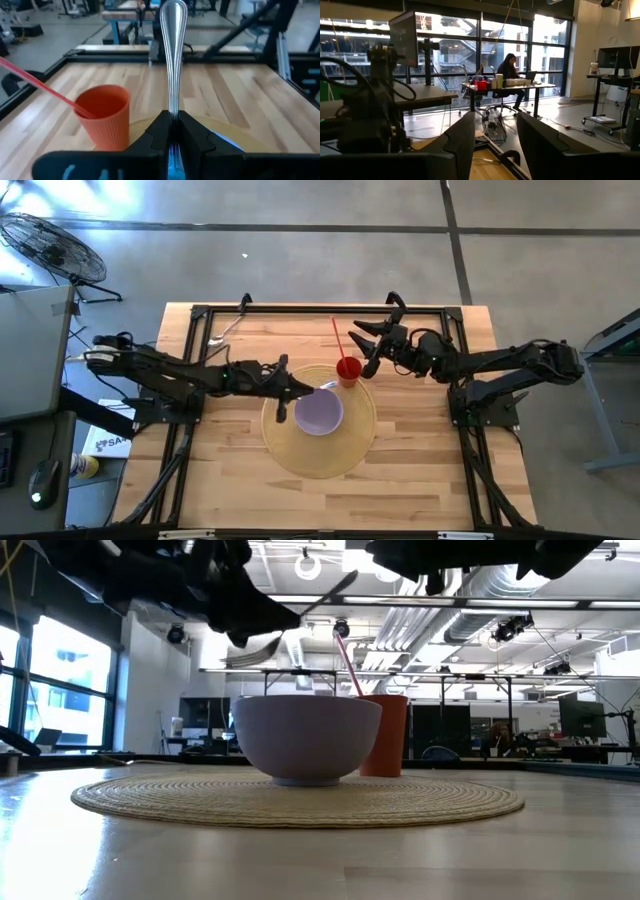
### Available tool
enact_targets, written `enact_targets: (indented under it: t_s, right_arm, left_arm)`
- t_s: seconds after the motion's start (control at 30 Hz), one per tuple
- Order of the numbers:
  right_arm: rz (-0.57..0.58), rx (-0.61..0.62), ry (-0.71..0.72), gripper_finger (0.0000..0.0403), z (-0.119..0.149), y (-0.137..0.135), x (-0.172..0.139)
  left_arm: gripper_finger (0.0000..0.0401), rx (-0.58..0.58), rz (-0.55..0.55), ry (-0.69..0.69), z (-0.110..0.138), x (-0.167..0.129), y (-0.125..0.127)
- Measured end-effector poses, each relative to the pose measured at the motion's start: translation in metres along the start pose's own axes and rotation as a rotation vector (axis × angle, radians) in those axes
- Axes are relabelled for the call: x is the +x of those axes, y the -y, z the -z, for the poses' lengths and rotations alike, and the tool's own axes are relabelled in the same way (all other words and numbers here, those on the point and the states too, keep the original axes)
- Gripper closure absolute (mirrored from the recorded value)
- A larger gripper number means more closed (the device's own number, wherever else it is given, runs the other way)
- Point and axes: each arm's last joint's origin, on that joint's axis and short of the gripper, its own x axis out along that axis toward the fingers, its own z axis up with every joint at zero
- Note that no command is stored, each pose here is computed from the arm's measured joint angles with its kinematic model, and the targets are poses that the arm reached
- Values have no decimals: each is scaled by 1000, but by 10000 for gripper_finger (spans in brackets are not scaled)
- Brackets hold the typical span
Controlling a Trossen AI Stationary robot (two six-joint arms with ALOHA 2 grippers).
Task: Pick & Place Utensil
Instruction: Put the silver fork into the violet bowl
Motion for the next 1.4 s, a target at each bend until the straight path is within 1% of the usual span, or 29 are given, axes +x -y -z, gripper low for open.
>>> enact_targets:
  t_s: [0.17,0.3,0.47,0.63,0.8,0.87,0.97,1.13,1.23,1.3,1.4]
  right_arm:
    - [-5,16,-26,263,-7,3,-7]
    - [-6,10,-48,263,-13,5,-14]
    - [-7,3,-70,263,-12,5,-14]
    - [-10,1,-77,263,-10,5,-14]
    - [-79,-1,-116,263,-11,5,-19]
    - [-104,2,-114,263,-14,5,-21]
    - [-142,6,-151,263,-15,5,-27]
    - [-250,-3,-249,263,-14,6,-39]
    - [-280,-18,-348,263,-8,7,-45]
    - [-301,-25,-441,263,-3,7,-48]
    - [-327,-6,-548,263,-1,6,-50]
  left_arm:
    - [380,-33,-14,42,9,15,0]
    - [380,-62,8,29,8,31,2]
    - [380,-82,22,-28,16,55,4]
    - [380,-115,22,-78,32,75,5]
    - [380,-126,27,-98,37,85,11]
    - [380,-125,27,-106,39,85,11]
    - [380,-132,29,-110,39,85,12]
    - [380,-132,12,-118,40,85,12]
    - [380,-131,11,-125,41,85,12]
    - [380,-131,11,-125,41,85,12]
    - [380,-131,13,-137,42,85,12]
